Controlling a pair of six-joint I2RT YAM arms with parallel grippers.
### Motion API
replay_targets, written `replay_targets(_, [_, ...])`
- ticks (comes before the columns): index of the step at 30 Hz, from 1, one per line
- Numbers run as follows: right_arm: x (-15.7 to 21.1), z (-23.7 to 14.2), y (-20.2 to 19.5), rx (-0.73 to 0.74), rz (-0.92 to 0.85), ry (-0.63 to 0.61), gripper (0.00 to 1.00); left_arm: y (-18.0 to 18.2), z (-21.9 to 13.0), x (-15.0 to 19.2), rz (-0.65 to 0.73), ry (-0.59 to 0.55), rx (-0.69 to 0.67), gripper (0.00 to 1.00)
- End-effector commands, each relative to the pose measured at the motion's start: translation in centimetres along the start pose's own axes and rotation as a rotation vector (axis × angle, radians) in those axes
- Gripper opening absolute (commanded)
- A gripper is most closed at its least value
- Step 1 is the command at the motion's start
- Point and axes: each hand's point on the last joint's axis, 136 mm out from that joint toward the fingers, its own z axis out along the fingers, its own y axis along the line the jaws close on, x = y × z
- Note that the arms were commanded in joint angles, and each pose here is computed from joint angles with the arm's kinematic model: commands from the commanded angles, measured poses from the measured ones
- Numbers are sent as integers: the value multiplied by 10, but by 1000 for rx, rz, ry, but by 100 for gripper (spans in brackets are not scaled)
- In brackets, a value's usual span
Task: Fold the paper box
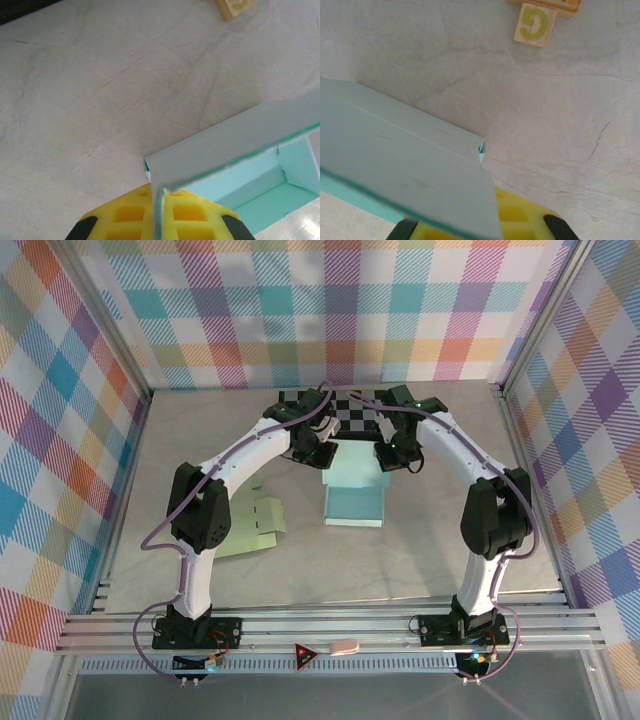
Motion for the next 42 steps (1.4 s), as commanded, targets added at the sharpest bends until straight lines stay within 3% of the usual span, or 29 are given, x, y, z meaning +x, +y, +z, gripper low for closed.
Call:
replay_targets(1, [-18,-8,6,33,66,-50,0,4,-10,-8,-63,-49,-47,0])
replay_targets(7, [-58,-14,28,45,146,-163,0,33,-25,-27,-191,-134,-120,0])
replay_targets(11, [-85,-14,48,37,158,-266,0,52,-28,-40,-299,-197,-93,0])
replay_targets(16, [-100,-7,58,67,159,-348,0,62,-23,-49,-339,-251,-60,0])
replay_targets(29, [-88,9,68,35,249,-430,0,58,-23,-30,-342,-329,3,0])
replay_targets(42, [-62,15,78,73,275,-472,0,53,-16,3,-401,-326,70,0])
